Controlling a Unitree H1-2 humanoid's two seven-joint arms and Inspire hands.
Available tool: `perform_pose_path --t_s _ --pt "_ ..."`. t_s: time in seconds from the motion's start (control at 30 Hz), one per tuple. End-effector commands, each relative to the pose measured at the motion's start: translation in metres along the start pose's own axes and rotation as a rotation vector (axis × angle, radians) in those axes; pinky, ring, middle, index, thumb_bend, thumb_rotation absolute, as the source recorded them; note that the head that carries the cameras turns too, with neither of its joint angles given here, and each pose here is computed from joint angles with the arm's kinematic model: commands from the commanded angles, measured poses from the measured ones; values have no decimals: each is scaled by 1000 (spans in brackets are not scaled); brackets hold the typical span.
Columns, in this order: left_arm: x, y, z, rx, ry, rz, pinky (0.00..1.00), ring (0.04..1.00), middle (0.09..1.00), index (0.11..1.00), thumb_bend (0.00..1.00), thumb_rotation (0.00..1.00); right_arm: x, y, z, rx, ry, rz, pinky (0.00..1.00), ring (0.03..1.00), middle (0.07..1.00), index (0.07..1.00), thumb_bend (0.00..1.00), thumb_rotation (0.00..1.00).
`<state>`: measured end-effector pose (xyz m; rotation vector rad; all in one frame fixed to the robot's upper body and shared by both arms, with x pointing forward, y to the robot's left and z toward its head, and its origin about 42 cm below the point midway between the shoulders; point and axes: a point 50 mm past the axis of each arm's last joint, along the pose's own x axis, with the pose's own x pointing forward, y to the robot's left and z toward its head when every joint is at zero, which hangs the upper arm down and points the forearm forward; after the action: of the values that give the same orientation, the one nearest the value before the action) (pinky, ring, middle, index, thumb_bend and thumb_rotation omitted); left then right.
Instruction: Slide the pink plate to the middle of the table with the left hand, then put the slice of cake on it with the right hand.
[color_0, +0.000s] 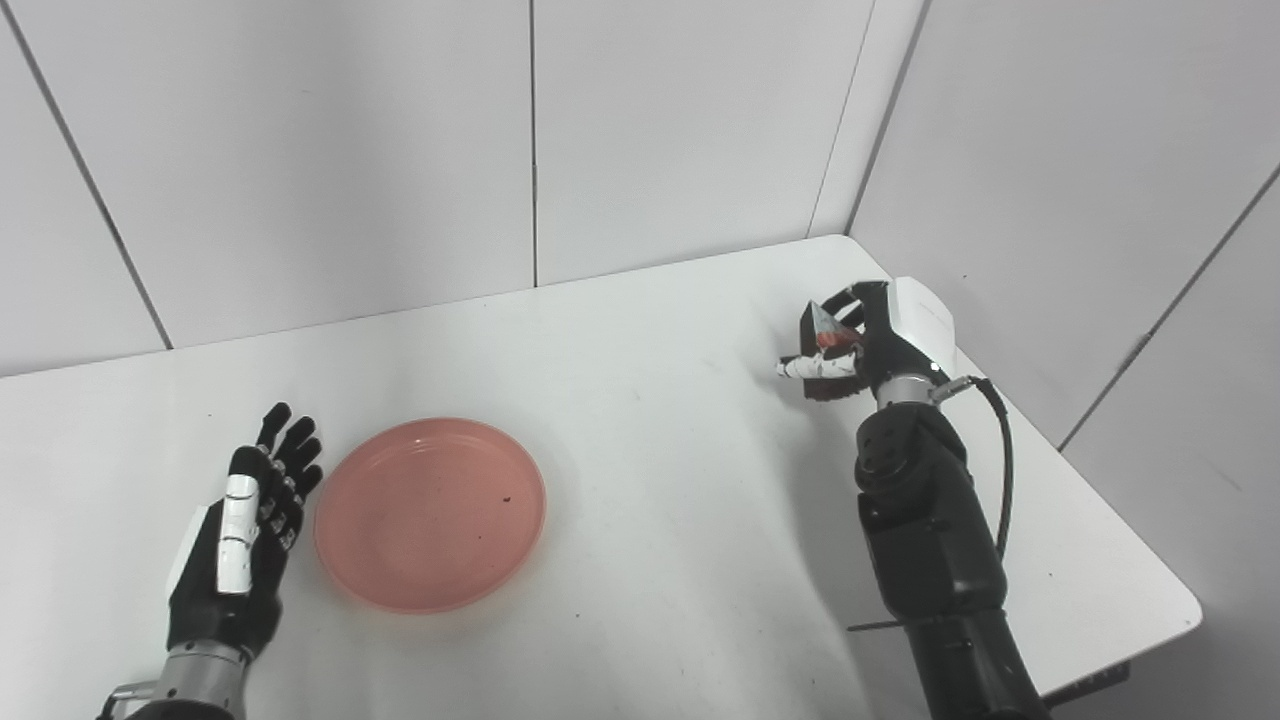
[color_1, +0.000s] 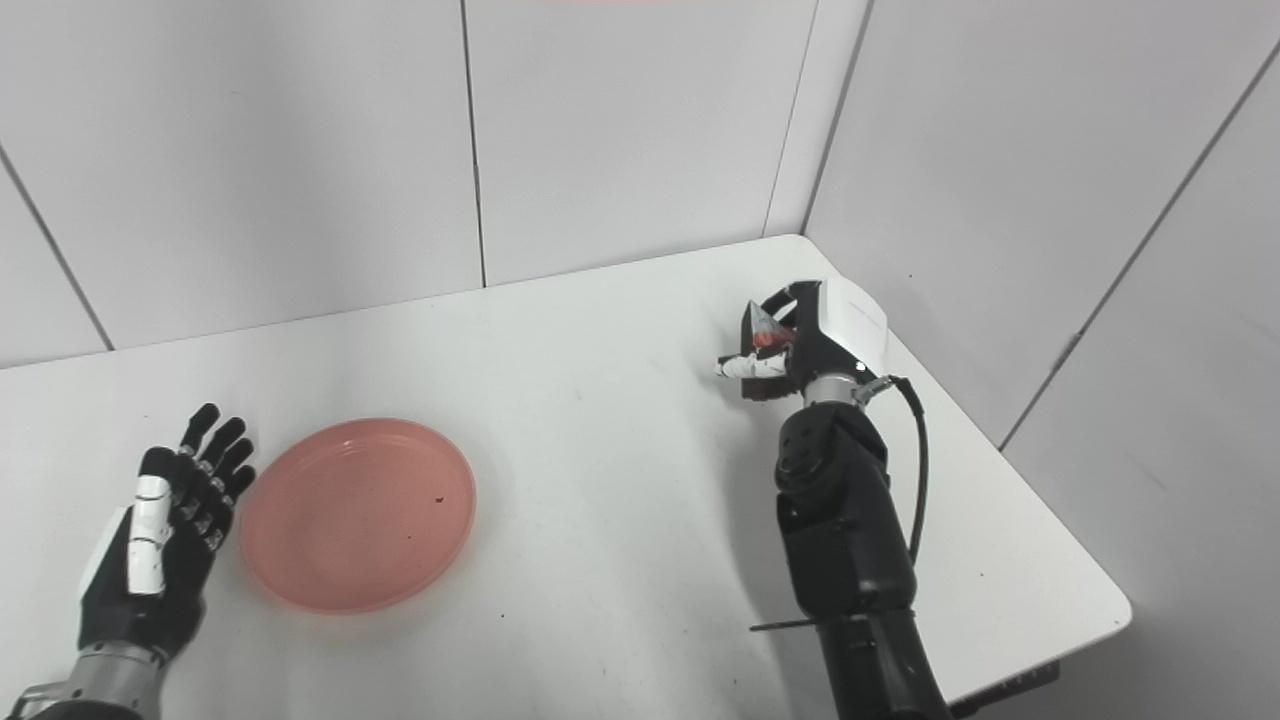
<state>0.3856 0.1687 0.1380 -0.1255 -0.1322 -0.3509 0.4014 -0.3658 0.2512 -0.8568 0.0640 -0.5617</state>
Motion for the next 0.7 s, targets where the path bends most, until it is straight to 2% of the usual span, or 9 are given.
perform_pose_path --t_s 0.0,0.17,0.33,0.5,0.67 --pt "-7 -13 -17 -17 62 7 1000 999 992 990 703 1000 4 -18 18 64 -127 -53 160 227 403 481 517 0" --pt "1 -29 -25 -18 59 29 1000 1000 1000 1000 754 1000 -5 -14 28 152 -268 -16 184 251 433 488 518 0" --pt "9 -43 -31 -11 49 56 1000 1000 1000 1000 747 1000 -14 -5 38 213 -380 59 193 260 448 490 517 0" --pt "16 -55 -33 -18 37 66 1000 1000 1000 1000 722 1000 -37 12 59 252 -542 170 157 228 416 490 513 0" --pt "21 -61 -34 -24 40 86 1000 1000 1000 1000 711 1000 -62 30 88 273 -625 264 145 210 401 492 512 0"
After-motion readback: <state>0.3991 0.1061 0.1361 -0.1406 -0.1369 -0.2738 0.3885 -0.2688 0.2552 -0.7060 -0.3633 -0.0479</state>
